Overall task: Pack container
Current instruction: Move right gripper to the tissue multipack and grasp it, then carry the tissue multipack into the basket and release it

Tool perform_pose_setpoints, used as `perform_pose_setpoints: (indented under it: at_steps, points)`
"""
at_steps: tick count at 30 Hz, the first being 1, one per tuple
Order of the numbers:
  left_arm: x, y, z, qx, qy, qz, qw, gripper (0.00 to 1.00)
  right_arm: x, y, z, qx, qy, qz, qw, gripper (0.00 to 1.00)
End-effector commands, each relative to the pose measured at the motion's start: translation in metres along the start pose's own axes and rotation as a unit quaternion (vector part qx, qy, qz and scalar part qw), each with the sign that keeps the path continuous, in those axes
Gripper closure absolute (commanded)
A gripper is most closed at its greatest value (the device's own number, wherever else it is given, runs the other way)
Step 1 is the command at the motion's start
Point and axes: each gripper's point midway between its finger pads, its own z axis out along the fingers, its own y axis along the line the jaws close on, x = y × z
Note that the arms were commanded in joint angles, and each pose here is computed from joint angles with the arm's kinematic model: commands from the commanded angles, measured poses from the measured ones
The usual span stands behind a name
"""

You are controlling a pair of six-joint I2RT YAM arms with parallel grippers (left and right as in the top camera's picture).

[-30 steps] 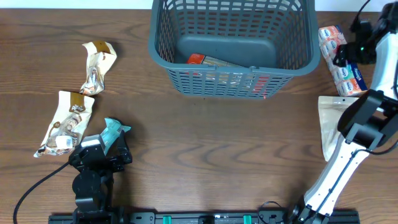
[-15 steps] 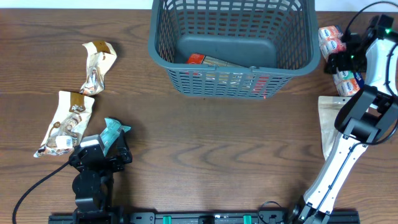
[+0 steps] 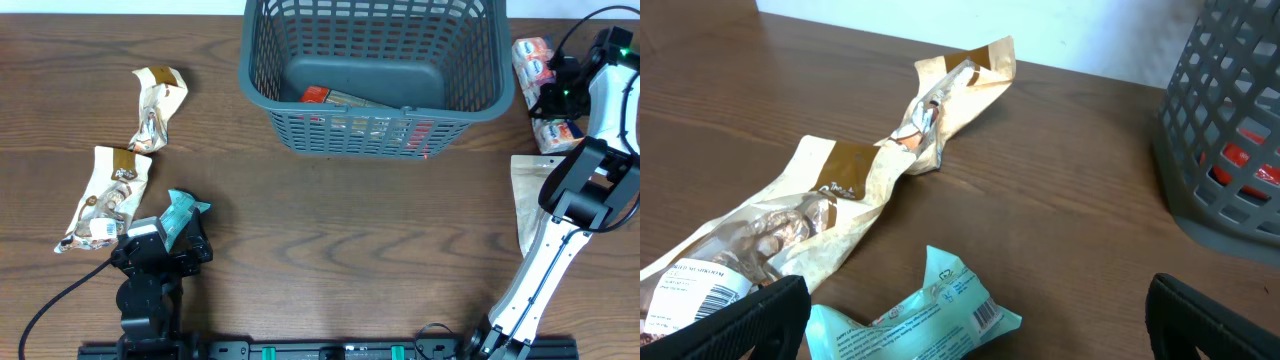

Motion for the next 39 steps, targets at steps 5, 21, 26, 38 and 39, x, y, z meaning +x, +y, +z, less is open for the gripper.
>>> perform_pose_setpoints:
  at_steps: [5, 21, 26, 38, 39]
  points:
    - [0.008, 0.005, 0.002, -0.011, 0.010, -0.004, 1.000, 0.01, -0.055, 0.034, -0.111, -0.037, -0.136, -0.007, 0.990, 0.99]
    - [0.008, 0.005, 0.002, -0.011, 0.010, -0.004, 1.000, 0.01, -0.054, 0.203, -0.400, -0.032, -0.401, -0.314, 0.860, 0.99]
    - [0.008, 0.005, 0.002, -0.011, 0.010, -0.004, 1.000, 0.02, -0.045, 0.278, -0.396, -0.059, -0.396, -0.424, 0.813, 0.99]
    - [0.008, 0.005, 0.002, -0.011, 0.010, -0.004, 1.000, 0.01, -0.042, 0.380, -0.265, -0.094, -0.273, -0.589, 0.755, 0.99]
    - [0.008, 0.005, 0.002, -0.011, 0.010, -0.004, 1.000, 0.02, -0.041, 0.383, -0.249, -0.102, -0.257, -0.592, 0.757, 0.99]
